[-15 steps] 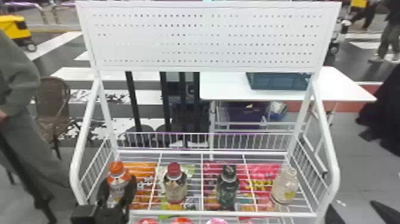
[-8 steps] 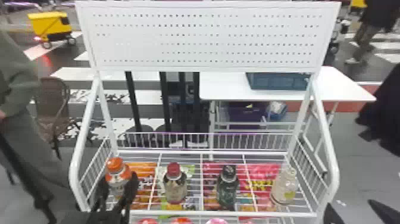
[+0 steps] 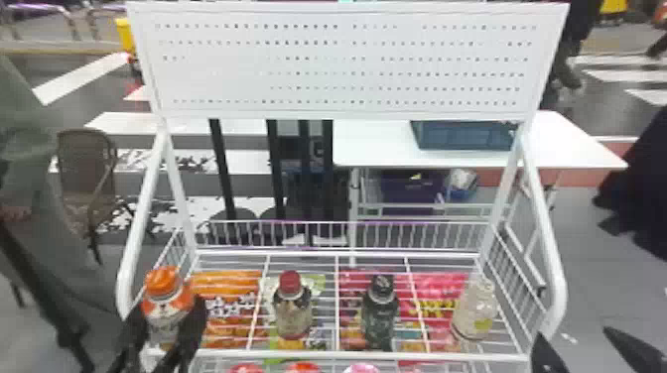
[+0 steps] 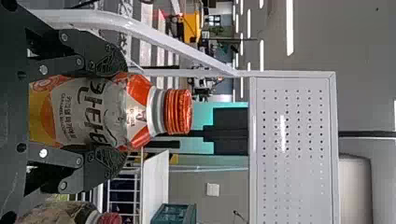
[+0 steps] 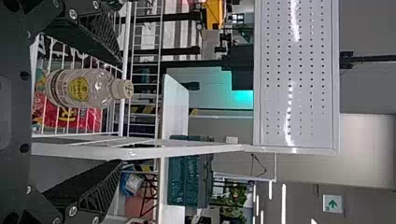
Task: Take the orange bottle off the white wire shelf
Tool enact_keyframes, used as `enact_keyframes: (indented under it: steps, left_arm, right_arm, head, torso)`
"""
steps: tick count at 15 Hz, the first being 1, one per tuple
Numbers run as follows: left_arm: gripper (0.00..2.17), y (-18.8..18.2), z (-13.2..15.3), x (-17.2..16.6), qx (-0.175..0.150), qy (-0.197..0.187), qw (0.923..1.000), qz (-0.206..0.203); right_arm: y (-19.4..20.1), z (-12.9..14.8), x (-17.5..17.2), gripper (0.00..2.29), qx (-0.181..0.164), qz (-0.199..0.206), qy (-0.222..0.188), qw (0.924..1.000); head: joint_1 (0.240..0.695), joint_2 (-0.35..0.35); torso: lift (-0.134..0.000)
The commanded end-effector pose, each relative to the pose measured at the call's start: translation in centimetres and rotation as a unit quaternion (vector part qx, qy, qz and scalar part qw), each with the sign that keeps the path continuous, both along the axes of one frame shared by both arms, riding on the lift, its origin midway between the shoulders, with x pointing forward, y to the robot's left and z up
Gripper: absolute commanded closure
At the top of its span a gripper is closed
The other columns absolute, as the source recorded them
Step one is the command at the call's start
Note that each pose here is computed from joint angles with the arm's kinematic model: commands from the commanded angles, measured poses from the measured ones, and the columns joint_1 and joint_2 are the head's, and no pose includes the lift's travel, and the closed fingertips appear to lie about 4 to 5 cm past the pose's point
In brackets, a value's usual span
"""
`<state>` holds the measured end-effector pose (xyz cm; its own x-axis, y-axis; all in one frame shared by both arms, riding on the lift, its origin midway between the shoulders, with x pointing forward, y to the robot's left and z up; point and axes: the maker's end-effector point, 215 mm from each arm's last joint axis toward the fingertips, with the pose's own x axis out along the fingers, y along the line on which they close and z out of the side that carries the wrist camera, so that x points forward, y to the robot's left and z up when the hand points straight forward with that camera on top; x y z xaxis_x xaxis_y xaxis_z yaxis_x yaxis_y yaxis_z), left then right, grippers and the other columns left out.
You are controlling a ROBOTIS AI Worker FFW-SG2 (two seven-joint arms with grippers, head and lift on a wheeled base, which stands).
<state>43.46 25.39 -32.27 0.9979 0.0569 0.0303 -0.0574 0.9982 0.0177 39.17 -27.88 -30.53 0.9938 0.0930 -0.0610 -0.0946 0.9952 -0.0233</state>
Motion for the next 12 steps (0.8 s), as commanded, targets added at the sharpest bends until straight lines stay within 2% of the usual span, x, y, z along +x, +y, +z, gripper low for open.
enact_keyframes:
  steps: [1, 5, 12]
  left_arm:
    - [1.25, 0.1, 1.2, -1.9, 0.011, -0.002, 0.9999, 0.001]
    - [1.25, 0.1, 2.1, -4.4, 0.012, 0.002, 0.9999, 0.005]
    - [1.25, -0.7, 2.5, -5.4, 0.015, 0.001, 0.9999, 0.002]
  right_arm:
    - [0.1, -0.3, 0.2, 0.15, 0.002, 0.001, 0.001, 1.0000]
    - [0.3, -0.6, 0.4, 0.15, 0.004, 0.003, 0.003, 1.0000]
    - [0.5, -0.7, 0.2, 0.15, 0.002, 0.006, 0.005, 1.0000]
  head:
    - [0.499, 0.000]
    - [0.499, 0.000]
    - [0.499, 0.000]
  torso:
    - [0.000]
    - [0.000]
    - [0.000]
